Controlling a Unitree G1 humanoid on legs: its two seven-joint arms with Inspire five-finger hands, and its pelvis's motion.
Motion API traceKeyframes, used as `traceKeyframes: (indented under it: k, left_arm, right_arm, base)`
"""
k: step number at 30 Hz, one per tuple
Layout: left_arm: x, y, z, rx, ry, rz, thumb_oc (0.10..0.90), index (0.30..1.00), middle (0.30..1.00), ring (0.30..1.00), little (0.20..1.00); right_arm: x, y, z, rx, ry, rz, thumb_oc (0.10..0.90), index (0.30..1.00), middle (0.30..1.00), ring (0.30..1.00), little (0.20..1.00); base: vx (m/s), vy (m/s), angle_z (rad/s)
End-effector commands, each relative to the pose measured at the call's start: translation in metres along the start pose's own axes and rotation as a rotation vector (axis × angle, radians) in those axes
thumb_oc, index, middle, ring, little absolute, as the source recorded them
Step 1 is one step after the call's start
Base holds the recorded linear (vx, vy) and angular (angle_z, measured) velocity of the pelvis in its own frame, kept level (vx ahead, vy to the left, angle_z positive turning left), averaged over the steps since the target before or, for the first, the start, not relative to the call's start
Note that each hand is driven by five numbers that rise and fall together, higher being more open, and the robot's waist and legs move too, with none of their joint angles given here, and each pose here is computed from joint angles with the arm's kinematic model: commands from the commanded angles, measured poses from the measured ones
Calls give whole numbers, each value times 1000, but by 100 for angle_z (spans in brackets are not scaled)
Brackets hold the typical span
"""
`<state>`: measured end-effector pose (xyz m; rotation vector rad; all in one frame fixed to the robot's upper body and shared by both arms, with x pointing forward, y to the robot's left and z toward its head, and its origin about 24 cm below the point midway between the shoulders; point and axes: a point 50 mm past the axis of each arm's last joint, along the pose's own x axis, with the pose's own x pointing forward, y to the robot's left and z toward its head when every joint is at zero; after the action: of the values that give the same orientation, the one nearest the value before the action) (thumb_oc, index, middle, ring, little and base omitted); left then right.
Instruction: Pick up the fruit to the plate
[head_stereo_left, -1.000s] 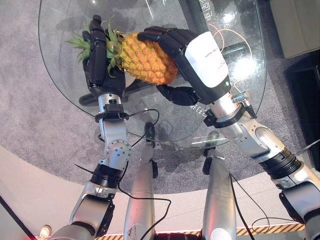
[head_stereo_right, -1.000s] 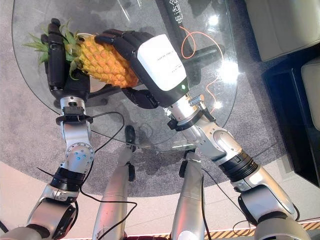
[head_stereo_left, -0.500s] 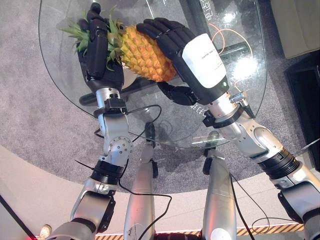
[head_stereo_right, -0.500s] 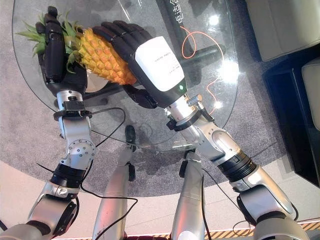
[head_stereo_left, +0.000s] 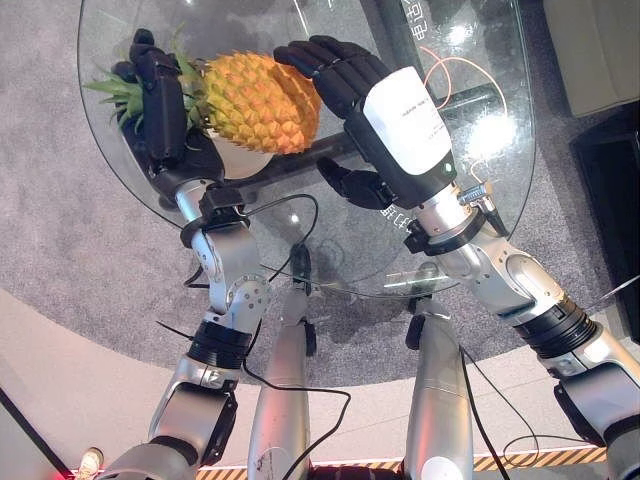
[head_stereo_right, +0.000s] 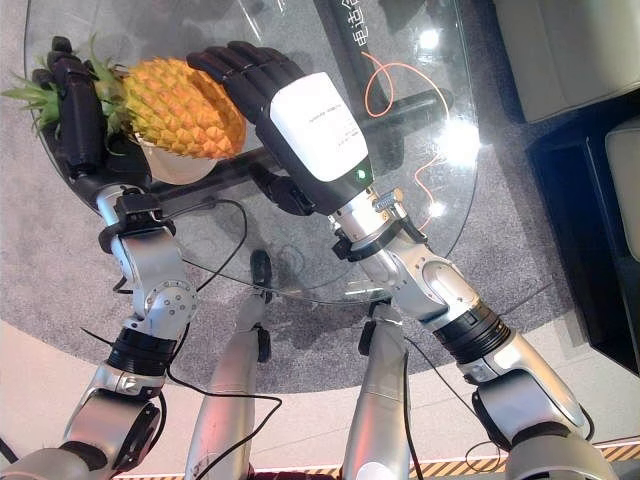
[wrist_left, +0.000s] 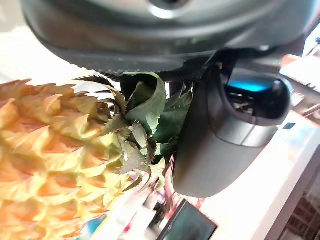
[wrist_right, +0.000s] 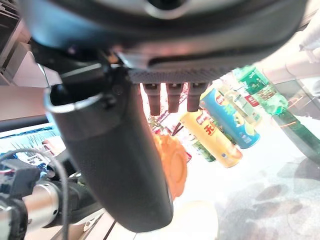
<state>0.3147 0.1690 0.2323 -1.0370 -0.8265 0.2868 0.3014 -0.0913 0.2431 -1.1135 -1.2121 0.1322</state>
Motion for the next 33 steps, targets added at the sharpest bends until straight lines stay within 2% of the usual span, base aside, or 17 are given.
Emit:
traceKeyframes:
  k: [1,10,18,26,33]
  left_arm:
    - [8,-68,48,-169,-329,-267,100,300,300,300,200]
    - [6,-72,54,-121,-415,-227,100,300,300,300,200]
    - [6,-73,55,38,-554,-178,100,300,300,300,200]
    - [26,-54,54,246,-649,-67,100,300,300,300,200]
    - [45,-38,57,375,-713,10,100,300,300,300,200]
  right_arm:
    - [35,-29,28,5,-185,-187,800,900,900,900,900]
    - [36,-31,24,6,-144,-212,800,900,900,900,900]
    - [25,-32,-3,9,33,-331,800,900,900,900,900]
    - [-13,-38,-48,-56,298,-506,800,900,900,900,900]
    - [-45,-44,-77,-137,477,-567,800,900,900,900,900]
  base:
    - [0,0,0]
    - [0,0,0]
    - [4,9,0]
    - [11,56,-2]
    - [10,45,-5]
